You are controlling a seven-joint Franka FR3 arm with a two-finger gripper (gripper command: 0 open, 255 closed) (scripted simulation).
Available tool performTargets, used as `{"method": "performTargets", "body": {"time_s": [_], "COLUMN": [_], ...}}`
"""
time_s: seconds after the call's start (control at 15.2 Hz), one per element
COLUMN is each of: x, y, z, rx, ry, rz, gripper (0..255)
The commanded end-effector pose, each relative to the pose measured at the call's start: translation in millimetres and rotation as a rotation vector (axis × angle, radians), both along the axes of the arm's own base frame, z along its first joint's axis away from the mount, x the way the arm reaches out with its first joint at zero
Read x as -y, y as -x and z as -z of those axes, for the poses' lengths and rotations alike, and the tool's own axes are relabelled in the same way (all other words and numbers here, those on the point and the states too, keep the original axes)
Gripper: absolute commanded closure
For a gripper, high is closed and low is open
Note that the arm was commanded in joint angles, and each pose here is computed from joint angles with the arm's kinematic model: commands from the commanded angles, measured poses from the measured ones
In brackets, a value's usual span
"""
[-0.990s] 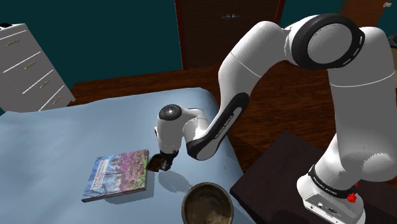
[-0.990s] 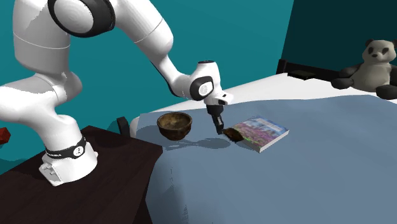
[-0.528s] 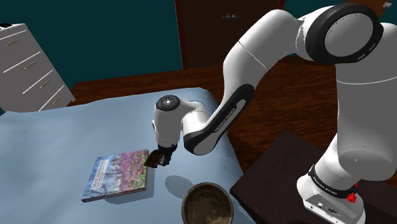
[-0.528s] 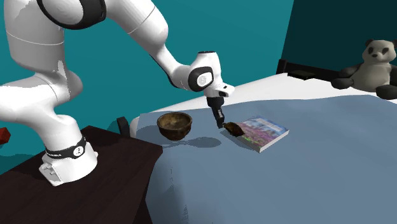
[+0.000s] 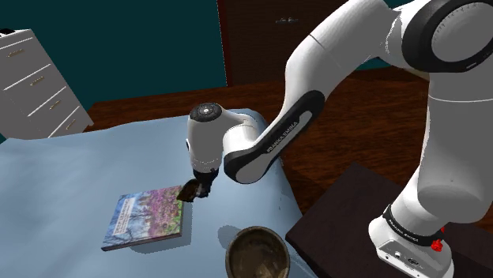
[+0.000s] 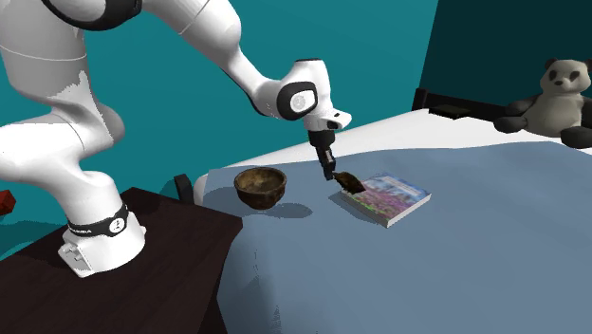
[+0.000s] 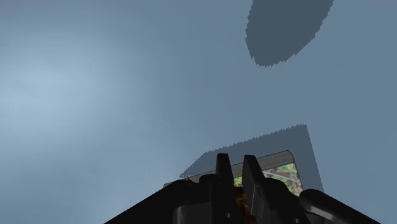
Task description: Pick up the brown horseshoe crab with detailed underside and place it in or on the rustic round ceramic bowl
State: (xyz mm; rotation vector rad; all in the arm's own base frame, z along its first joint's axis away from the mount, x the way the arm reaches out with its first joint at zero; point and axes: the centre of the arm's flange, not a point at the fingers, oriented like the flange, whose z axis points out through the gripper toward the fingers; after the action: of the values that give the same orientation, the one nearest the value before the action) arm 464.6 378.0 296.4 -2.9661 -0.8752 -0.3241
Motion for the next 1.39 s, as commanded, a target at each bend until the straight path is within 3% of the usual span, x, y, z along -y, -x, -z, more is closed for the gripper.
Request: {"method": "performTargets", "body": {"time_s": [0.0, 0.07, 1.32], "x": [0, 0, 25], "y": [0, 0, 250], "z": [-11, -11, -9], "rx": [0.0, 0.0, 0.0], "ry": [0.0, 0.0, 0.0], "rz": [0.0, 0.0, 0.0], "gripper": [255, 255, 255]}}
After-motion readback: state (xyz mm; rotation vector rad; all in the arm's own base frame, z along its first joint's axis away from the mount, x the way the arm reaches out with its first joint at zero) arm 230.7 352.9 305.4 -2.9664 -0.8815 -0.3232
